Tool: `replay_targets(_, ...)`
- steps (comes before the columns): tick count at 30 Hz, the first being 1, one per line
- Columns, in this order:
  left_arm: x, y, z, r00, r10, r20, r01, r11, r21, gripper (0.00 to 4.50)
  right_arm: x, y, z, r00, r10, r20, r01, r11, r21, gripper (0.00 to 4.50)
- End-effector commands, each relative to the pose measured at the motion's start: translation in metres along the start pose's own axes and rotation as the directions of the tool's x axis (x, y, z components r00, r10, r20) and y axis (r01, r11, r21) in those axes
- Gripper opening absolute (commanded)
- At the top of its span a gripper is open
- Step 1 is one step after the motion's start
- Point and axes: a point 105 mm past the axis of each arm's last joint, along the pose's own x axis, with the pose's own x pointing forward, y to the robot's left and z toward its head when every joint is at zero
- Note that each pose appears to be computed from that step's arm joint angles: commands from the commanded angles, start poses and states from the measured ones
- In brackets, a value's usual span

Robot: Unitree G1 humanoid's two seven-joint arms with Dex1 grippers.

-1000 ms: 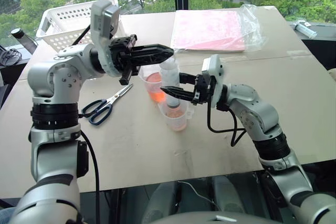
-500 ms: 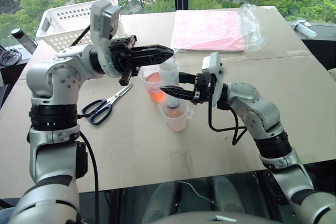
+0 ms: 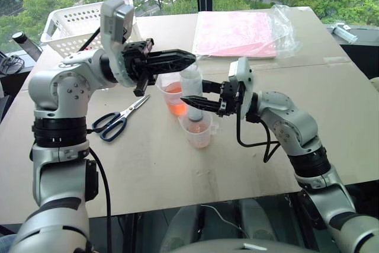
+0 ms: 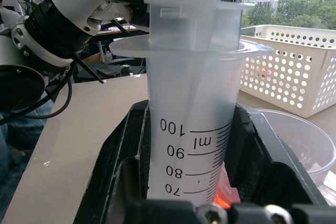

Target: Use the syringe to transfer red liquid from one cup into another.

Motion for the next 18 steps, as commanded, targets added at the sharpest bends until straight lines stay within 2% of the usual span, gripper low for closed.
replay_targets(1, 0.005, -0.001, -0.043, 0.989, -0.024, -0.147, 0.007, 0.993, -0.118, 0.03, -0.013, -0.009, 0.073, 0.974, -0.070, 0.217, 0.109, 0.979, -0.175, 1.48)
replay_targets(18, -0.001, -0.001, -0.065, 0.977, -0.015, -0.212, -0.013, 0.991, -0.132, 0.03, -0.015, -0.013, 0.077, 0.971, -0.082, 0.223, 0.124, 0.976, -0.182, 1.48)
